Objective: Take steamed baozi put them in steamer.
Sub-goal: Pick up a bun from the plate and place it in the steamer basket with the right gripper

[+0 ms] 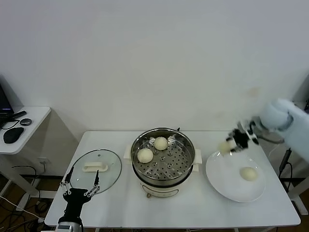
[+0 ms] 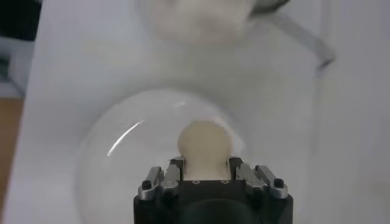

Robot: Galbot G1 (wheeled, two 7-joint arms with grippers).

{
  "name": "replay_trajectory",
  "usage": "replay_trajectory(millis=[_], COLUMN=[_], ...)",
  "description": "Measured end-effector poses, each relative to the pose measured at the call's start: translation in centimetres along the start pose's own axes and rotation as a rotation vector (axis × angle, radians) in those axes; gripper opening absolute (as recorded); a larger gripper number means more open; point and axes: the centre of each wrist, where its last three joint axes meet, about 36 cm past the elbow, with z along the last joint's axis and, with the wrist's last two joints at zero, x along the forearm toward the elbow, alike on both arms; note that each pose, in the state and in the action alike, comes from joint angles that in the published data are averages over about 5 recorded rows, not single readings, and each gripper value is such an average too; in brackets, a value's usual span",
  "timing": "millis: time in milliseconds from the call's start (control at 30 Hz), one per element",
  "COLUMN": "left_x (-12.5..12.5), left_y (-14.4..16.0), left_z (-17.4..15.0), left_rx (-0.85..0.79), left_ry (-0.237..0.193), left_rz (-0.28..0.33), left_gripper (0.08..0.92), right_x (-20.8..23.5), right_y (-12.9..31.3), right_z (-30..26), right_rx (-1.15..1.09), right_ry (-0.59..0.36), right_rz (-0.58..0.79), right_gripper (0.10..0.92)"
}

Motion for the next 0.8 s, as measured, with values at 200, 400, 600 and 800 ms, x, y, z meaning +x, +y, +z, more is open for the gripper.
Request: replay_trajectory(millis=[200, 400, 600, 800], left_x=[0.1, 0.3, 0.5, 0.5], left_y=[0.3, 0.7, 1.0, 1.0], left_z=[0.1, 0.0, -0.3, -0.1], left_rx=[0.0, -0.003, -0.004, -0.003], left_ry=[0.003, 0.006, 0.004, 0.006], left_rz=[-0.008, -0.02, -0.036, -0.043], left_gripper=[0.823, 0.823, 0.823, 0.823], right_x=[0.9, -2.1, -6.2, -9.4], right_y=[-3.9, -5.5, -5.6, -5.0], right_z=[-7.5, -14.4, -19.7, -23.0], right_rx=[0.22, 0.466, 0.695, 0.89], right_ry=[-0.106, -0.166, -0.198, -0.203], right_rz=[0.003, -0.064, -0.132, -0.188], right_gripper=[0.467, 0.467, 0.467, 0.474])
